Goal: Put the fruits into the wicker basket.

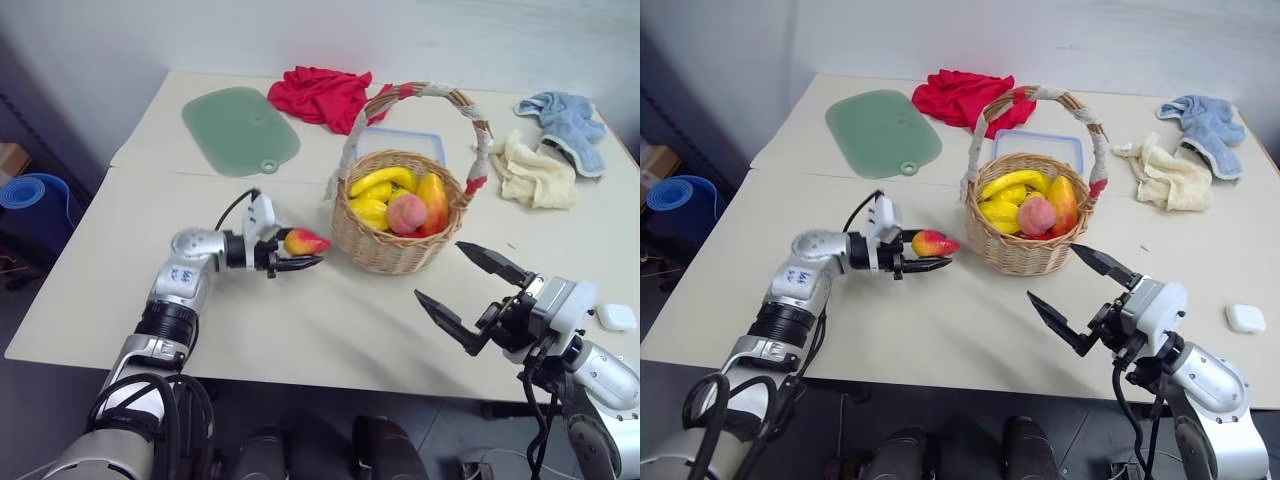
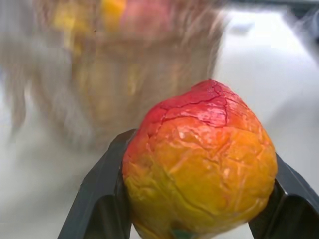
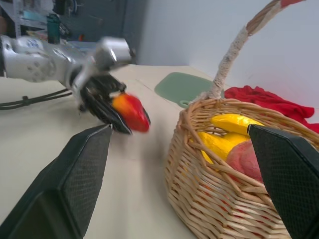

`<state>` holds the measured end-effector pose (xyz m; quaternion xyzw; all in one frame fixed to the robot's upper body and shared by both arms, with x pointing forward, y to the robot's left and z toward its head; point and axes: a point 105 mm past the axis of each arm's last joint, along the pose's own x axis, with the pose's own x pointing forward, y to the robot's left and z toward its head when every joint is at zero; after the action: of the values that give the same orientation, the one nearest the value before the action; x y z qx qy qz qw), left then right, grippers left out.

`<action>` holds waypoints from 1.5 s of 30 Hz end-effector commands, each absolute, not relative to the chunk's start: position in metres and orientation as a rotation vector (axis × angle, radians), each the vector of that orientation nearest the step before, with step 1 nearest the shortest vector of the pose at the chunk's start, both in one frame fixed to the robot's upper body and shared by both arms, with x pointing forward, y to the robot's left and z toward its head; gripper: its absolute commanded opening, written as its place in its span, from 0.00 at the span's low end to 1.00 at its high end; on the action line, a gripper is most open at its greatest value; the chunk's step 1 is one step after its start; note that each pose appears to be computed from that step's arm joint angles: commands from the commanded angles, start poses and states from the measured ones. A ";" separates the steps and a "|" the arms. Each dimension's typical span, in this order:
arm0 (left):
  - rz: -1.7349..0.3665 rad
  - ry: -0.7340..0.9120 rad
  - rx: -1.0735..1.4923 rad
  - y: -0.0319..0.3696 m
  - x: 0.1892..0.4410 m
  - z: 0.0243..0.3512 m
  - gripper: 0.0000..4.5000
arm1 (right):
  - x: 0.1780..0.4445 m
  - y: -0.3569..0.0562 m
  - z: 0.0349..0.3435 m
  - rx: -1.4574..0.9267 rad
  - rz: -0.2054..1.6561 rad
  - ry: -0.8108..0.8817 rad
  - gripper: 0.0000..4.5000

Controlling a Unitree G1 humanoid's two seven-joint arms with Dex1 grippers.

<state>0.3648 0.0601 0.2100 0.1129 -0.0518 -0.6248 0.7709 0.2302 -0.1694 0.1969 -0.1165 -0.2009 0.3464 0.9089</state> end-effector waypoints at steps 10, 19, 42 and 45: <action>-1.246 -0.205 0.326 -0.044 0.395 0.262 0.52 | 0.229 -0.173 0.209 -0.250 0.659 -0.496 1.00; -1.232 -0.386 0.322 -0.014 0.378 0.275 1.00 | 0.230 -0.192 0.198 -0.257 0.629 -0.448 1.00; -1.330 -0.174 0.162 0.153 0.278 0.254 1.00 | 0.376 -0.248 0.255 -0.302 0.983 -0.108 1.00; -1.318 -0.150 0.158 0.154 0.273 0.247 1.00 | 0.376 -0.234 0.250 -0.312 1.101 -0.017 0.96</action>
<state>0.2805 0.1535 0.2367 0.0598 -0.0500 -0.6110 0.7878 0.3804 -0.2339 0.2476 -0.1387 -0.0255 0.4987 0.8552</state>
